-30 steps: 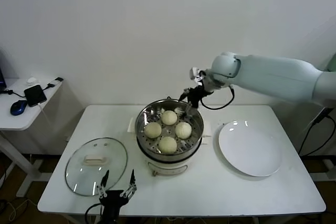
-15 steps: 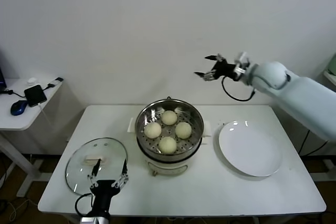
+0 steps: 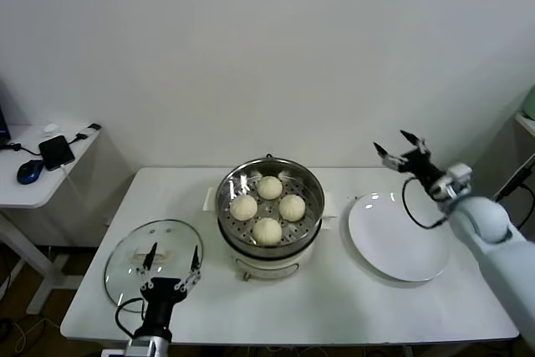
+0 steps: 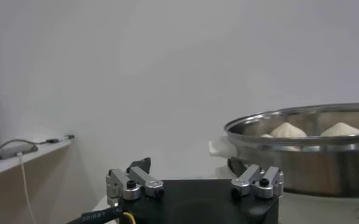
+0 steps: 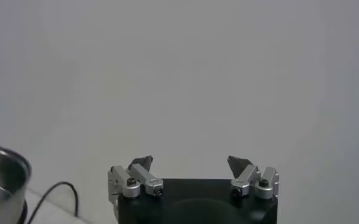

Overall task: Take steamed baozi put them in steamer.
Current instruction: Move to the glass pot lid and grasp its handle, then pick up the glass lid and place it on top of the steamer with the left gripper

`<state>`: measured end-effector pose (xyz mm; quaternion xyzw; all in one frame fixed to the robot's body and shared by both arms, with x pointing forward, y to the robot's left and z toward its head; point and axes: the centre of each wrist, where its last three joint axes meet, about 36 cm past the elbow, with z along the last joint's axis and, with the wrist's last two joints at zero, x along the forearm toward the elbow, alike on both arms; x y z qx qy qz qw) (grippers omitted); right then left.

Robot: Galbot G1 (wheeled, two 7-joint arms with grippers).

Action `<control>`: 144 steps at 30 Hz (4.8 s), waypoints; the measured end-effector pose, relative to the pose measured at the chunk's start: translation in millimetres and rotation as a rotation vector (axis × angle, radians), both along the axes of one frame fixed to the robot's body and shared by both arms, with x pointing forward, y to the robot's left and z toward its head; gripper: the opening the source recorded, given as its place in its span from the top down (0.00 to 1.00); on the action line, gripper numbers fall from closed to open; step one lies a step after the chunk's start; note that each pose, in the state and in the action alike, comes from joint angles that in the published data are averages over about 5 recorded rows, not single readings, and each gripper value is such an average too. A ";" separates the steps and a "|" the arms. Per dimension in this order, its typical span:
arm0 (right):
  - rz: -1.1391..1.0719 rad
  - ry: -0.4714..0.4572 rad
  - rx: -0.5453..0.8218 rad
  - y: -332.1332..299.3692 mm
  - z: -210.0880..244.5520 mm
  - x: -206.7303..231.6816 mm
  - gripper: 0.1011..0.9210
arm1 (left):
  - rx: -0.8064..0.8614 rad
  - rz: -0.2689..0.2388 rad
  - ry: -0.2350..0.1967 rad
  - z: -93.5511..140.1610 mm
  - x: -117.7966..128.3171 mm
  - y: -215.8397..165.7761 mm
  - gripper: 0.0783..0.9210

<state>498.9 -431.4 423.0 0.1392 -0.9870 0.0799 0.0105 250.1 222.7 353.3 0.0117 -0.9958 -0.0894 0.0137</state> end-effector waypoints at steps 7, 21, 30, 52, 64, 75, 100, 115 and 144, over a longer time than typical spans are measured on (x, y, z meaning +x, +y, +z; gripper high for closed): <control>-0.086 0.059 0.100 2.8 -103.0 -96.5 0.12 | 0.112 0.040 -0.041 -9.1 6.9 10.7 0.12; -0.196 0.094 0.154 38.4 -167.8 -193.4 0.12 | 0.805 0.058 -0.107 -59.8 12.9 62.6 0.12; -0.224 0.103 0.145 41.5 -163.6 -204.8 0.12 | 1.222 0.001 -0.021 -96.5 13.6 112.2 0.12; -0.250 0.112 0.144 45.1 -155.1 -209.3 0.12 | 1.396 0.032 0.094 -115.8 36.1 124.0 0.12; -0.257 0.112 0.143 45.0 -155.7 -209.6 0.12 | 1.402 0.048 0.094 -119.5 56.0 112.3 0.12; -0.257 0.114 0.138 47.6 -157.6 -206.4 0.12 | 1.413 0.062 0.119 -127.3 67.3 114.4 0.34; -0.264 0.119 0.131 49.5 -148.7 -201.9 0.12 | 1.389 0.088 0.109 -120.3 67.2 116.4 0.94; -0.287 0.108 0.093 45.0 -135.1 -203.4 0.12 | 1.344 0.167 0.054 12.6 84.6 122.1 0.94; -0.260 0.102 0.061 43.3 -145.9 -206.2 0.12 | 1.225 0.022 -0.007 93.0 126.9 -144.6 0.94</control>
